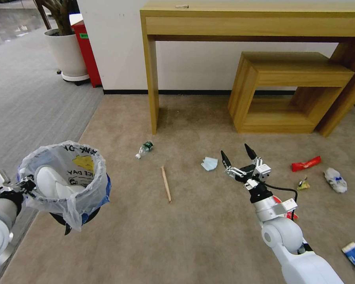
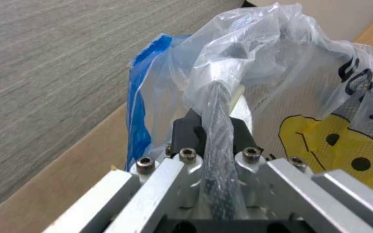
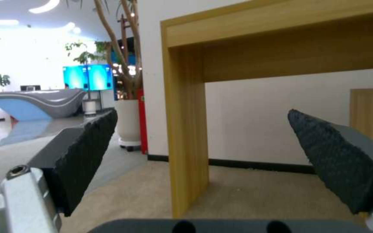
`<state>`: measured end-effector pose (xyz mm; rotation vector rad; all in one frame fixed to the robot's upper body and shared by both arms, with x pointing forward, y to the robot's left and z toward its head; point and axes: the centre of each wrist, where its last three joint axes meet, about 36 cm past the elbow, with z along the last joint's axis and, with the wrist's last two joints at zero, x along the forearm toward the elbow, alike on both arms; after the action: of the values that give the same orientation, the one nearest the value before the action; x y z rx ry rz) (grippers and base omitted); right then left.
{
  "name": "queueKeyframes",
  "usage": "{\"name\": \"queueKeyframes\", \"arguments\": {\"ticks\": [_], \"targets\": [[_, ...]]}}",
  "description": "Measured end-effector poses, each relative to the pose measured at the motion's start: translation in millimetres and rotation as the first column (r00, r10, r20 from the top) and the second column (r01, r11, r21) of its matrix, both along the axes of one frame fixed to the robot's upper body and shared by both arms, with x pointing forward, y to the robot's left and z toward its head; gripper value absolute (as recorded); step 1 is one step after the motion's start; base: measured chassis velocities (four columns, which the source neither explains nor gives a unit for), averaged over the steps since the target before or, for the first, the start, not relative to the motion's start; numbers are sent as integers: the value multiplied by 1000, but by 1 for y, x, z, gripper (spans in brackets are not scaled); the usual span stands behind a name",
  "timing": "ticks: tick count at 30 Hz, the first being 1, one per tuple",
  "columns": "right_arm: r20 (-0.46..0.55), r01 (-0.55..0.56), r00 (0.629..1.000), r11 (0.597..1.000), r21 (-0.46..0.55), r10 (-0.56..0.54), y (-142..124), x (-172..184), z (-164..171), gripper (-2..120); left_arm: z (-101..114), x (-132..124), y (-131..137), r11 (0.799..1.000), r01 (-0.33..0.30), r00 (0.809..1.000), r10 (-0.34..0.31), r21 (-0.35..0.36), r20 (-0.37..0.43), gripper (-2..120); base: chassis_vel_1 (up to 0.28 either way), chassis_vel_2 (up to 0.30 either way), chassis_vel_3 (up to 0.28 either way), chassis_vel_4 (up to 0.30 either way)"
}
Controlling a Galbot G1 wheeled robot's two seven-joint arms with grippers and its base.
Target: Pick up the trash bin and place the garbage on the floor into it.
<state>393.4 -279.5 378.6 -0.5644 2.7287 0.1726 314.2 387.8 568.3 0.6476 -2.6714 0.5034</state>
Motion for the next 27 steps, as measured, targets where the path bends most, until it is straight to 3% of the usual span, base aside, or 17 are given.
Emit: {"name": "queueKeyframes", "arguments": {"ticks": [16,27], "targets": [[-19,11,1000,1000,0,-11,5,3,-5,100,-2,3,1,1000,6,1000,-6,-4,3,2,-271,271,270,-269],[-113,57,992,997,-47,-62,13,-11,-9,100,-2,2,1,1000,10,1000,-10,-4,3,2,-19,15,0,-13]]}}
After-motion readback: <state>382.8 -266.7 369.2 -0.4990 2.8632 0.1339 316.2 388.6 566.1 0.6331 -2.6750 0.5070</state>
